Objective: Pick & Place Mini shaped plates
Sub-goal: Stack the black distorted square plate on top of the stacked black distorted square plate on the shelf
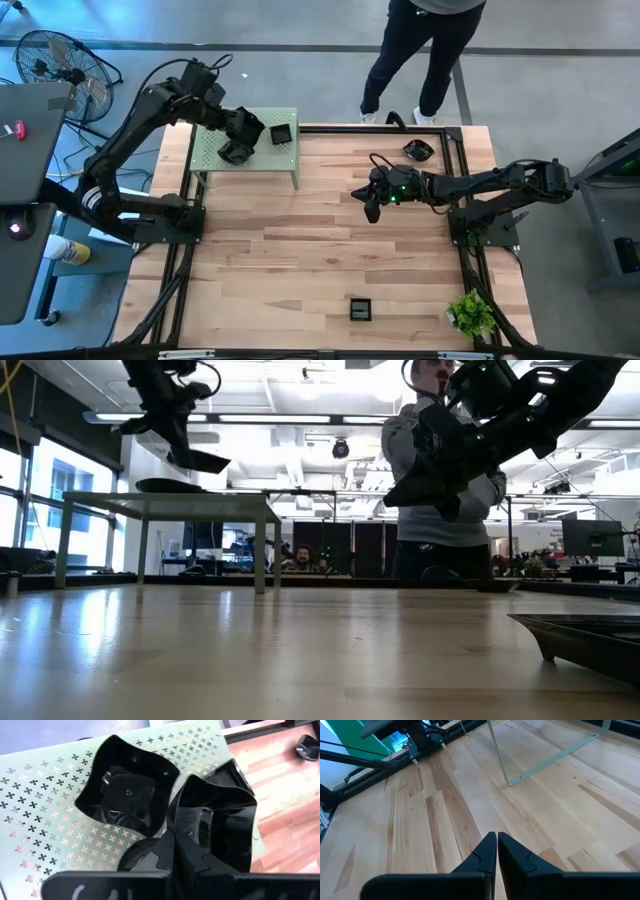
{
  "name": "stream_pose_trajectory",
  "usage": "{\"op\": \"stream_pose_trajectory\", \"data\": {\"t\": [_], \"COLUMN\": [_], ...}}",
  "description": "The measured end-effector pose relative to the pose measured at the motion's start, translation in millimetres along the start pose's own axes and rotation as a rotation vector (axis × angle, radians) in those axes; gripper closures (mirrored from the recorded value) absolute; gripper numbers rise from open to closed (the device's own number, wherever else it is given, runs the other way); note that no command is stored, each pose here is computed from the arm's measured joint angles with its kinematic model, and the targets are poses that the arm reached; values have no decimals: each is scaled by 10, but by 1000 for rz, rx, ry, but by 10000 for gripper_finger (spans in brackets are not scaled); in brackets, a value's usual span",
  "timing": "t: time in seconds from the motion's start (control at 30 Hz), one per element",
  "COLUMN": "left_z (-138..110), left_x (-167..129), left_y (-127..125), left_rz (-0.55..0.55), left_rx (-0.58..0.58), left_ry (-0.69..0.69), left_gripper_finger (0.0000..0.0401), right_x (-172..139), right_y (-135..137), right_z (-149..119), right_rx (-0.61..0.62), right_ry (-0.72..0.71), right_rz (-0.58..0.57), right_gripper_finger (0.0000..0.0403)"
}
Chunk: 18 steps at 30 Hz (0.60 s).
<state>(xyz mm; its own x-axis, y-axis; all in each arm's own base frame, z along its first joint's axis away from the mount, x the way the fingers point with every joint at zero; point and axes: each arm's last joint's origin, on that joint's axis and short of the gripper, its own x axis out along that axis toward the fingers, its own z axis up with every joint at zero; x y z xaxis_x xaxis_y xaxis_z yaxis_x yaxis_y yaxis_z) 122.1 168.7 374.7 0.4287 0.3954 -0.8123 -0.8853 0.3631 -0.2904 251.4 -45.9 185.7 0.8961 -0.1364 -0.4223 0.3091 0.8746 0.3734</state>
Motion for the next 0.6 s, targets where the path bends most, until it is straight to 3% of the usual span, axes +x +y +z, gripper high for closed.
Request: {"op": "stream_pose_trajectory", "data": {"t": [0.6], "left_z": [217], "left_x": [139], "left_y": [374], "left_rz": [59], "left_rx": [-20], "left_ry": [-7], "left_gripper_finger": [401], "right_x": [0], "right_y": [0], "right_z": [0], "right_rx": [0], "right_ry": [0], "right_rz": [0], "right_gripper_finger": [391]}}
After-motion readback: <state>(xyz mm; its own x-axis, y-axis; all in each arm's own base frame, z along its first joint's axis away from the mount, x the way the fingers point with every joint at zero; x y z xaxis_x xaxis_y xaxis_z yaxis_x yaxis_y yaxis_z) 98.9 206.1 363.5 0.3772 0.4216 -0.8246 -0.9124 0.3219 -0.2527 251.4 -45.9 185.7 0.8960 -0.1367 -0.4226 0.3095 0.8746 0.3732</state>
